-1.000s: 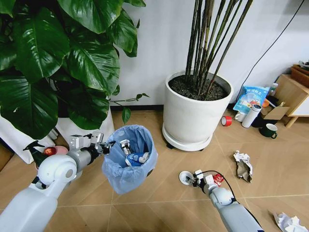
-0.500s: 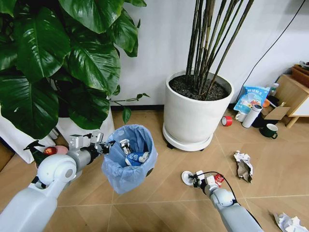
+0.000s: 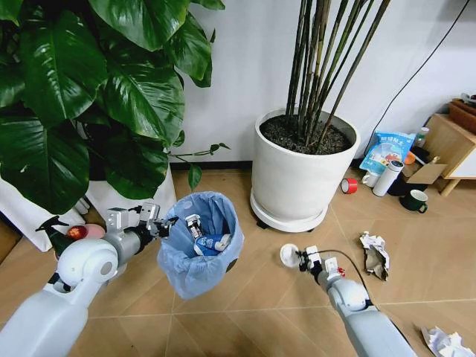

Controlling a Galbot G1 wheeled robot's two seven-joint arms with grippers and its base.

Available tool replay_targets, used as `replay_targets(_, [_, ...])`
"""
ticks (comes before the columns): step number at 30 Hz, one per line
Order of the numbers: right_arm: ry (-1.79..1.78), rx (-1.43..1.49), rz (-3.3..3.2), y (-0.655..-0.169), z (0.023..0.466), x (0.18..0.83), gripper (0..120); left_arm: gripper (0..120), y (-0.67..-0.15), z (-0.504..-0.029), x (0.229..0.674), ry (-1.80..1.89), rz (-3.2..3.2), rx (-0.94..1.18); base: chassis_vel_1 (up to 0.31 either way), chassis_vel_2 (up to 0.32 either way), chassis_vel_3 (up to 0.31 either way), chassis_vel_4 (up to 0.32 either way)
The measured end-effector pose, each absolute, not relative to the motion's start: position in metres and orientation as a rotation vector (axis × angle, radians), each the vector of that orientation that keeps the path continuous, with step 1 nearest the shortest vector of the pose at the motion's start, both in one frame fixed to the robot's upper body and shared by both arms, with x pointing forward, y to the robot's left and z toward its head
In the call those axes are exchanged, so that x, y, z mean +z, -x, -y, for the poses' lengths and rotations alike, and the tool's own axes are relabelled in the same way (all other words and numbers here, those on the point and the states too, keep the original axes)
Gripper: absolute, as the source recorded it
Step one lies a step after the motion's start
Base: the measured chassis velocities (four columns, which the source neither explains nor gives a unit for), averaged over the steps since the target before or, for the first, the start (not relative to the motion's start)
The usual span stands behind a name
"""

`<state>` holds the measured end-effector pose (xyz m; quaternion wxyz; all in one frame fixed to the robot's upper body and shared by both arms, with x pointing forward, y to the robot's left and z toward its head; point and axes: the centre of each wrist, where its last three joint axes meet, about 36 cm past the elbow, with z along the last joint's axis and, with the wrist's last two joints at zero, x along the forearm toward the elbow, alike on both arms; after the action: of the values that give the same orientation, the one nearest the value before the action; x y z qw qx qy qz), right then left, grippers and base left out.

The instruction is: Pick up the trash bin and place the garbage on the floor into it.

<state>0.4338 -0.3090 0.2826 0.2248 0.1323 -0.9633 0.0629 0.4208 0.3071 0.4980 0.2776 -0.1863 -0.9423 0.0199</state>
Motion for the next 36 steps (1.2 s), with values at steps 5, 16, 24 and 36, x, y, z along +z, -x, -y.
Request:
replay_targets(5, [-0.426,0.176,2.793,-0.44,0.312,0.346,0,0,-0.422,-0.302,0.497,0.52,2.524,0.053,0.0,0.0,0.0,0.0])
replay_targets(16, [-0.839,0.083,2.923,-0.423,0.258,0.491,0,0,-0.43,-0.282,0.487,0.583,2.488,-0.007,0.0,0.0,0.0,0.0])
replay_targets(24, [-1.037,0.054,2.854,-0.421,0.208,0.501,0,0,-0.439,-0.266,0.485,0.648,2.451,-0.054,0.0,0.0,0.0,0.0])
replay_targets(36, [-1.211,0.126,2.705,-0.41,0.183,0.49,16,0,-0.446,-0.266,0.487,0.654,2.449,-0.055,0.0,0.0,0.0,0.0])
